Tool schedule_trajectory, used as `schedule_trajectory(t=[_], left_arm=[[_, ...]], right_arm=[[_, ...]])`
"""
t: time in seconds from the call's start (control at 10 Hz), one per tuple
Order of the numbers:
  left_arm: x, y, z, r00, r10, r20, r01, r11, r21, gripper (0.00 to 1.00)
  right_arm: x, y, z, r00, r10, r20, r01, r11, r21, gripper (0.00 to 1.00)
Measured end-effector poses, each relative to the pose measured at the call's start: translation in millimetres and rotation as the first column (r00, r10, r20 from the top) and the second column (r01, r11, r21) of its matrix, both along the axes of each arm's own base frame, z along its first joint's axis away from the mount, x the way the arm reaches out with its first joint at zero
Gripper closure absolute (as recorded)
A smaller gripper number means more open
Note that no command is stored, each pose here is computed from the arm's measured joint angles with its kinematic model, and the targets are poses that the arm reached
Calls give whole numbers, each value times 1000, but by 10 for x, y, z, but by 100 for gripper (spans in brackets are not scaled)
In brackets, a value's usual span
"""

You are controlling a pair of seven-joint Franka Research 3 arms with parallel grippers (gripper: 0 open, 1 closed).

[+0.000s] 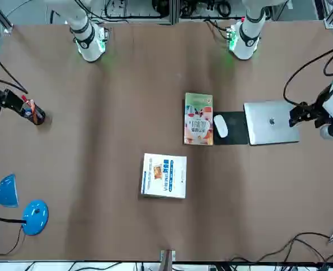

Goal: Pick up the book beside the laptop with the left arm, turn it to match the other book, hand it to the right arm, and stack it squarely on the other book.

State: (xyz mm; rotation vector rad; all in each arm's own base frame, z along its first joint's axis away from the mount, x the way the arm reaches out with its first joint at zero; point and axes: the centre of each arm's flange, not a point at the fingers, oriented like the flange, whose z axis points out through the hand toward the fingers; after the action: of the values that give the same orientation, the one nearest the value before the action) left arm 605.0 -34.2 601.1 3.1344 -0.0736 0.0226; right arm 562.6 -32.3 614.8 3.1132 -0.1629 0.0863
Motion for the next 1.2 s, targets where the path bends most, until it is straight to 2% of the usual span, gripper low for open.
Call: schedule_trajectory(t=[0.4,0.6,0.9,1.2], left_arm=[[-27,-174,-6,1000,-28,-12,28,1000,-8,0],[-111,-371,-130,997,-40,-65,33,994,-103,1],[-445,-623,-766,977,-50,-206,0,971,-239,3],[-1007,-740,-1510,957,21,-288,-134,917,-377,1]], right_arm=[[-8,-6,-9,1000,-2,-8,2,1000,0,0],[-8,-2,-14,1000,-4,-9,4,1000,1,0],[59,235,-244,999,32,-30,-31,1000,2,0],[230,554,-907,997,81,-7,-81,997,-1,0]])
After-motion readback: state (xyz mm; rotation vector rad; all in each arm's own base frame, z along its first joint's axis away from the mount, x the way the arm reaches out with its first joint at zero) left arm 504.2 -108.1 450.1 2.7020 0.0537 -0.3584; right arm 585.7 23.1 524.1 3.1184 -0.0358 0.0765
